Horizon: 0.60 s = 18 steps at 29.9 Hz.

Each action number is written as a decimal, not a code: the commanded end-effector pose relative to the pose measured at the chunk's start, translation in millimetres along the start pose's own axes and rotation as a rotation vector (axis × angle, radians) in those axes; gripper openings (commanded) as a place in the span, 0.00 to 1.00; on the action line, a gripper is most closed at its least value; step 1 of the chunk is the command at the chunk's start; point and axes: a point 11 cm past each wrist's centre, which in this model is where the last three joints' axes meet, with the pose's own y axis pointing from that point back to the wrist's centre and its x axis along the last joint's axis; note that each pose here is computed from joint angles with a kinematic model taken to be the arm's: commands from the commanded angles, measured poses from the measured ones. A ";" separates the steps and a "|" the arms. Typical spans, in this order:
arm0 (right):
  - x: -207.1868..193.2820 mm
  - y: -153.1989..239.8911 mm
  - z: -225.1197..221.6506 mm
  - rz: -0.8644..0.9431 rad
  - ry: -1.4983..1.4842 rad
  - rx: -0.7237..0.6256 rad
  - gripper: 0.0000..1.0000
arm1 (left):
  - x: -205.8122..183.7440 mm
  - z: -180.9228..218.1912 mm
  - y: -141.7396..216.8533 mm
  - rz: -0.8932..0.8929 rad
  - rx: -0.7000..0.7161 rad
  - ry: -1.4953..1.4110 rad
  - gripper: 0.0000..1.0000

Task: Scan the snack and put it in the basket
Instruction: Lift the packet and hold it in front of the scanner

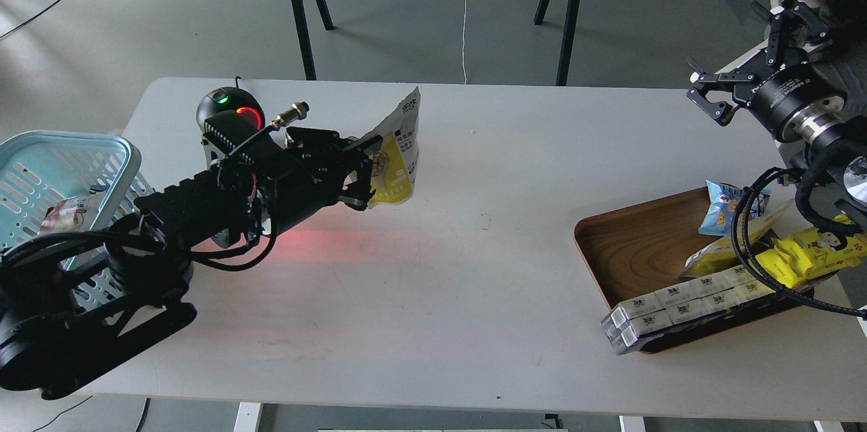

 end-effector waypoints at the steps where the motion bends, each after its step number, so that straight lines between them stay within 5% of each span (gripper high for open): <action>1: -0.5 -0.5 -0.4 -0.001 0.000 0.001 0.98 | -0.2 -10.4 6.8 -0.013 0.001 -0.020 0.00; 18: -3.6 -6.0 8.1 -0.009 -0.016 -0.005 0.98 | 2.8 -32.8 26.2 -0.059 -0.038 -0.100 0.00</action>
